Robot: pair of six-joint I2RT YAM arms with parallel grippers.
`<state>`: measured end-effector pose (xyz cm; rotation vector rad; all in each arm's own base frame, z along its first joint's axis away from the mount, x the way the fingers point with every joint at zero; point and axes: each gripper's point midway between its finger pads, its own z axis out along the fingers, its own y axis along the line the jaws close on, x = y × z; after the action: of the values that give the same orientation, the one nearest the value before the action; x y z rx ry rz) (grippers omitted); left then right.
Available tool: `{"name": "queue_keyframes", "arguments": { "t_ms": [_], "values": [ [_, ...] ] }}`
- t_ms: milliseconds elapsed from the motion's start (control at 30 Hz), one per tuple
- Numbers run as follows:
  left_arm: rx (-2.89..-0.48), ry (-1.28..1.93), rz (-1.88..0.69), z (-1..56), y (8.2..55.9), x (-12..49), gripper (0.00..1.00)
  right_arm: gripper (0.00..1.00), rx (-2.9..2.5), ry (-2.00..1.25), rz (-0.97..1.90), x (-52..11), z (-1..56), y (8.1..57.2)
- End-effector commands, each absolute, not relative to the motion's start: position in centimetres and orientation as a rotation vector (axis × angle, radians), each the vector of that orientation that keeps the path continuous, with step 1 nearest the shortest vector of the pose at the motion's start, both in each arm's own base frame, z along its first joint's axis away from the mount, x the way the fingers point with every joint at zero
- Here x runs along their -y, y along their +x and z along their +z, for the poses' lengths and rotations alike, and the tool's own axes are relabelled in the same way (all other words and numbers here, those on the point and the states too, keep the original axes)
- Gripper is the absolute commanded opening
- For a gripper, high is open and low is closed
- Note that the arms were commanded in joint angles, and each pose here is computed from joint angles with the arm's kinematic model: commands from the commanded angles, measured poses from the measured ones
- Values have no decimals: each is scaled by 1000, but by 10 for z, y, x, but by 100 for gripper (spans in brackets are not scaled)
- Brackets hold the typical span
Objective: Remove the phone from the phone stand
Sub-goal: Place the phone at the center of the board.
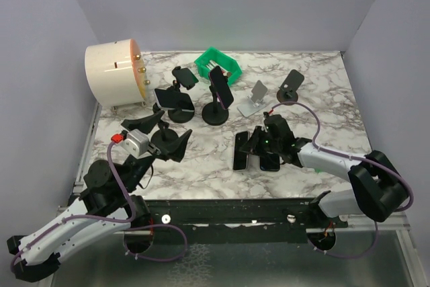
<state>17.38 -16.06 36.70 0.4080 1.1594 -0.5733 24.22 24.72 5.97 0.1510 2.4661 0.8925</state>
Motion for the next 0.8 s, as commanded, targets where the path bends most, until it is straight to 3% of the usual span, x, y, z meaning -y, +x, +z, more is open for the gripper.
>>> {"name": "queue_keyframes", "arguments": {
  "t_ms": [0, 200, 267, 767],
  "values": [
    [-1181, 454, -572, 358, 174, 168, 99, 6, -2454, 166, 895, -255, 67, 253],
    [-1181, 462, -567, 356, 174, 169, 99, 37, -2478, 179, 825, -246, 59, 252],
    [-1184, 466, -566, 356, 175, 170, 99, 41, -2488, 174, 797, -242, 56, 251],
    [-1189, 476, -565, 353, 175, 172, 99, 43, -2523, 187, 705, -221, 41, 240]
  ]
}}
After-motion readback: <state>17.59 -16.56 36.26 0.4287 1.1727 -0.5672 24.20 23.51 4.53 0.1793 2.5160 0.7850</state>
